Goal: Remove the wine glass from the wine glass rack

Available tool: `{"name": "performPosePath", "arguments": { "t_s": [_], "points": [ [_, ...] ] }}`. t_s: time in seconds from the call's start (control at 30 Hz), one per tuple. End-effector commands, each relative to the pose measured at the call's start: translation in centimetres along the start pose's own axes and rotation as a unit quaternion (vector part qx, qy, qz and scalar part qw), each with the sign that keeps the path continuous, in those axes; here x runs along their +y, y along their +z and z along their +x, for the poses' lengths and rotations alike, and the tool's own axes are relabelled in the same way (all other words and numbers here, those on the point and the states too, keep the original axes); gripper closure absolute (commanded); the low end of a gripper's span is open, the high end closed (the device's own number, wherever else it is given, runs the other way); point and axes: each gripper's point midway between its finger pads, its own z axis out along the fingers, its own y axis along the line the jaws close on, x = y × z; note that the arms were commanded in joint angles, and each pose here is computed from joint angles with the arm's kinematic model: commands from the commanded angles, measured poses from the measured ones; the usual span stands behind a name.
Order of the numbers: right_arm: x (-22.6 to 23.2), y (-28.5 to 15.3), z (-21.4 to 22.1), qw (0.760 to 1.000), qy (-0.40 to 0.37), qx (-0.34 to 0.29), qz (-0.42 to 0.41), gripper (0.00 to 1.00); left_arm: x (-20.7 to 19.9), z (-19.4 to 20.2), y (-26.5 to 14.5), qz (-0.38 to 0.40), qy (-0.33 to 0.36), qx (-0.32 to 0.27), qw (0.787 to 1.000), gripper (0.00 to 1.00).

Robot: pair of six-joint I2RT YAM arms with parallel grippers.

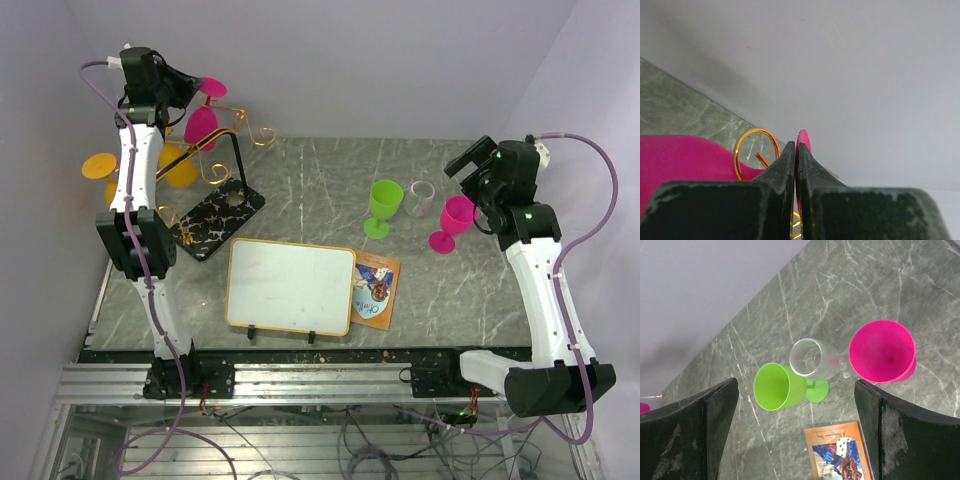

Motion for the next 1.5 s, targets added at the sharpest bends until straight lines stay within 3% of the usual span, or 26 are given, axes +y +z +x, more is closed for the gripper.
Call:
{"name": "performPosePath", "arguments": {
  "t_s": [0.0, 0.33, 0.83, 1.03, 1.17, 1.33, 1.47],
  "points": [
    [0.3, -0.1, -0.2, 1.0, 0.001, -0.006, -0.005, 0.0, -3.8, -1.1, -1.7, 0.068, -0.011, 0.0, 0.998, 0.93],
    [0.4, -0.3, -0.3, 1.0, 0.0, -0.007, -0.01, 0.0, -6.2, 0.5, -1.0, 0.116, -0.028, 0.029, 0.992, 0.93],
    [1.0, -0.7, -0.7, 1.0, 0.001, -0.01, -0.023, 0.0, -12.7, 1.9, -3.7, 0.242, -0.093, 0.086, 0.962, 0.93],
    [3.6, -1.3, -0.3, 0.994, -0.037, 0.006, -0.099, 0.0, -19.4, 3.3, -8.9, 0.365, -0.101, 0.133, 0.916, 0.93],
    [7.7, -2.8, 0.6, 0.972, -0.066, 0.031, -0.224, 0.0, -23.6, 5.5, -14.4, 0.45, -0.093, 0.164, 0.873, 0.93],
    [13.3, -7.2, 1.9, 0.902, -0.067, 0.065, -0.421, 0.0, -26.3, 9.6, -21.7, 0.535, -0.113, 0.231, 0.804, 0.93],
    [16.1, -10.6, 2.7, 0.827, -0.04, 0.086, -0.554, 0.0, -27.1, 12.1, -27.0, 0.589, -0.134, 0.267, 0.751, 0.93]
  ]
}}
